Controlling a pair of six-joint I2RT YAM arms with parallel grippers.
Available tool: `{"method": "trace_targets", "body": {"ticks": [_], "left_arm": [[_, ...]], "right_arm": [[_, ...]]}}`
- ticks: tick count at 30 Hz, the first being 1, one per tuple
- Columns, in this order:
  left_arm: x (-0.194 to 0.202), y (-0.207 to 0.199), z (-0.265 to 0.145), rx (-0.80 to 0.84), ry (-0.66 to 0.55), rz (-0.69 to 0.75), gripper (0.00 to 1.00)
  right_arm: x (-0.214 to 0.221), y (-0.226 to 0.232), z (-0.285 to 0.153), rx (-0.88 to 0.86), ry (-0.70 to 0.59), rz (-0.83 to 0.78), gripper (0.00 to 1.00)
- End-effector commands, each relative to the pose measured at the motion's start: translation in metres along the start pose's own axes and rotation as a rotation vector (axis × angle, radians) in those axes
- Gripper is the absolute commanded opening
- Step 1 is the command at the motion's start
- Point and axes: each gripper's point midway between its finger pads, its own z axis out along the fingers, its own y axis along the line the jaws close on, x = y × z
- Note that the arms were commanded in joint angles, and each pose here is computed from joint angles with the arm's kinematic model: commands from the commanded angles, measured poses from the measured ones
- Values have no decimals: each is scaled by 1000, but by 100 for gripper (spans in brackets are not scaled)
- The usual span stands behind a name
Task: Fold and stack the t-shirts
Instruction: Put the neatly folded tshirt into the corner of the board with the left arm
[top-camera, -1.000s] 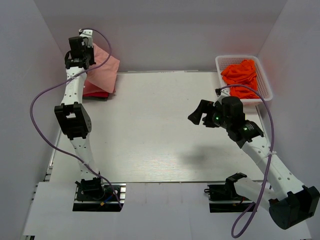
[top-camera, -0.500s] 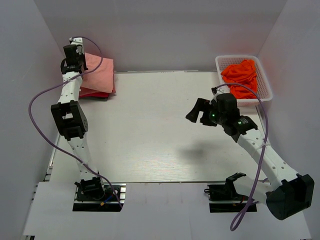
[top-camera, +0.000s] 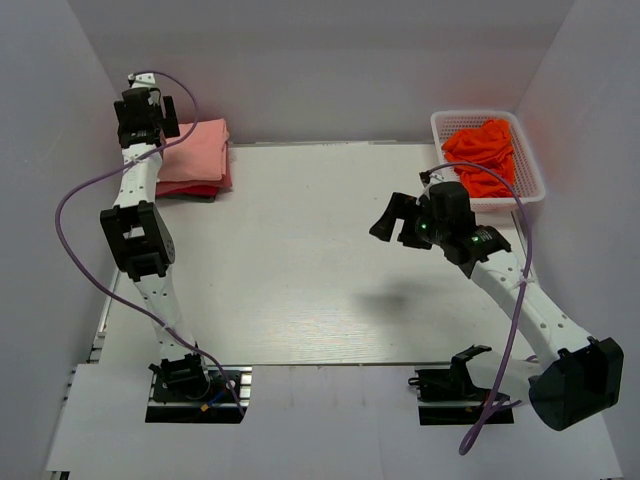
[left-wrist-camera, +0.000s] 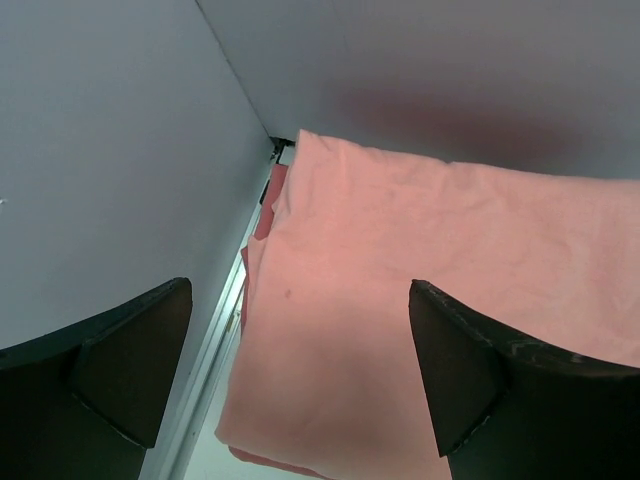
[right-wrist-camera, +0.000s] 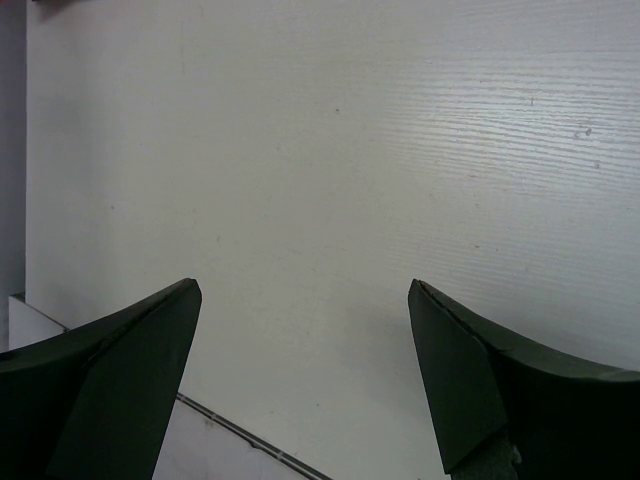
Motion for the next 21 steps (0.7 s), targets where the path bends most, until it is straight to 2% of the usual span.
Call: {"method": "trace_targets", "body": {"ticks": [1, 8, 9, 11, 12, 14, 15, 16, 17, 19, 20, 21], "left_arm": [[-34, 8, -15, 0, -68, -39, 100], [-47, -14, -46, 145, -47, -122, 100], [-36, -23, -50, 167, -8, -127, 100], [-41, -43, -74, 243, -1, -87, 100], [-28, -56, -83, 288, 45, -87, 100], [-38, -84, -121, 413, 36, -149, 100], [-14, -95, -127, 428, 87, -164, 100], [-13, -105, -139, 453, 82, -180, 100], [19, -127, -152, 476, 155, -211, 100], [10, -140, -194, 521, 116, -274, 100], [49, -165, -213, 578, 185, -258, 100], [56, -176, -231, 625, 184, -264, 100]], "right_arm": [[-11, 10, -4, -32, -34, -22, 90], [-12, 12, -9, -51, -67, -43, 90], [-15, 13, -11, -59, -83, -48, 90], [-9, 9, -10, -56, -78, -49, 90], [-9, 9, -11, -58, -87, -52, 90], [-7, 3, -9, -36, -97, -52, 90], [-3, -2, -8, -24, -94, -57, 90], [-3, -3, -6, -25, -96, -62, 90], [1, -6, -3, -21, -90, -62, 90], [5, -9, 0, -18, -74, -75, 90], [6, -9, 1, -19, -70, -79, 90], [9, -11, 2, -14, -61, -80, 90]]}}
